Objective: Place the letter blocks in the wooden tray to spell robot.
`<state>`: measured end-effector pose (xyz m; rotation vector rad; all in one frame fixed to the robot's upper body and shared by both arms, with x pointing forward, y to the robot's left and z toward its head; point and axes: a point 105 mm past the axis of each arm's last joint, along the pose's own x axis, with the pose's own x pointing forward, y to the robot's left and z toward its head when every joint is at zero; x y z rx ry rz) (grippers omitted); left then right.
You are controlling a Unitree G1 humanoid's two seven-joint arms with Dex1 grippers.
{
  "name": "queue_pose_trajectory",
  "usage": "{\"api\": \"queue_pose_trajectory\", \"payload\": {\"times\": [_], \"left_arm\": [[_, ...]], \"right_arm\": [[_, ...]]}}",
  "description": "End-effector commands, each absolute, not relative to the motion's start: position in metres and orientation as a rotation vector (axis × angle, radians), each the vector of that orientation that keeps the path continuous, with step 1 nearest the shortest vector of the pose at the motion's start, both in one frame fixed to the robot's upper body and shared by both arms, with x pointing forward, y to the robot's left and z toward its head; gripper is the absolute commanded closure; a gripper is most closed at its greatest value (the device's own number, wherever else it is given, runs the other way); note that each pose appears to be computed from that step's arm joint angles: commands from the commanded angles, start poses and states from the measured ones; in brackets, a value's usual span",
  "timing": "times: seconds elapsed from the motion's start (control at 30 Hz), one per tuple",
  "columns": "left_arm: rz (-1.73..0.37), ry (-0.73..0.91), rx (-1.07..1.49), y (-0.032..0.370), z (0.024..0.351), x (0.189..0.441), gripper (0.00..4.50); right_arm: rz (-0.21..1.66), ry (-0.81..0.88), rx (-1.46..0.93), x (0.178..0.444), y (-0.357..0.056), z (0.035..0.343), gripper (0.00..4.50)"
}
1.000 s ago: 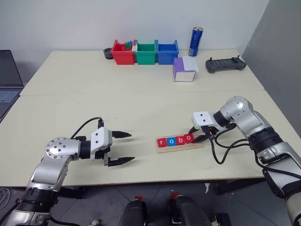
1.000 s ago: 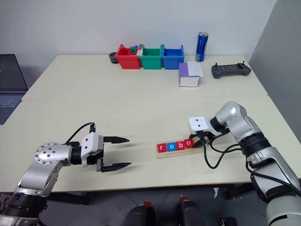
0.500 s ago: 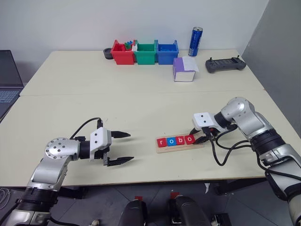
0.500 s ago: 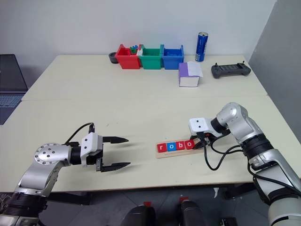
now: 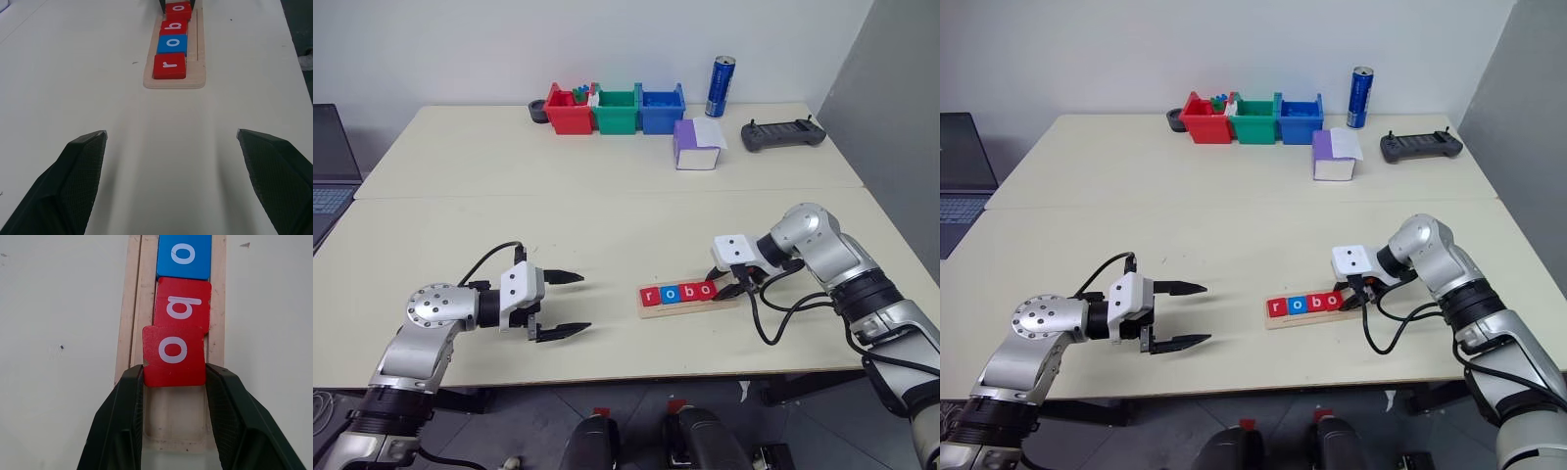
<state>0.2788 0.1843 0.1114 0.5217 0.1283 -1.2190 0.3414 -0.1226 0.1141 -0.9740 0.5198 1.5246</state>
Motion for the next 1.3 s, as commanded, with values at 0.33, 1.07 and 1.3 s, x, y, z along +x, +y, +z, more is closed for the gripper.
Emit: {"api": "queue_pose_trajectory", "payload": {"times": [0.33, 1.07, 1.3], "left_arm": [[-1.229, 0.107, 0.538, 0.181, 0.116, 0.279, 0.0], [-1.234, 0.109, 0.526, 0.183, 0.112, 0.275, 0.0], [-1.262, 0.104, 0.529, 0.178, 0.114, 0.281, 0.0]], "right_arm": [[1.498, 0.497, -0.98, 0.346, -0.127, 0.131, 0.02], [0.285, 0.409, -0.38, 0.378, -0.328, 0.188, 0.02], [0.161, 0.455, -0.243, 0.373, -0.318, 0.168, 0.02]]}}
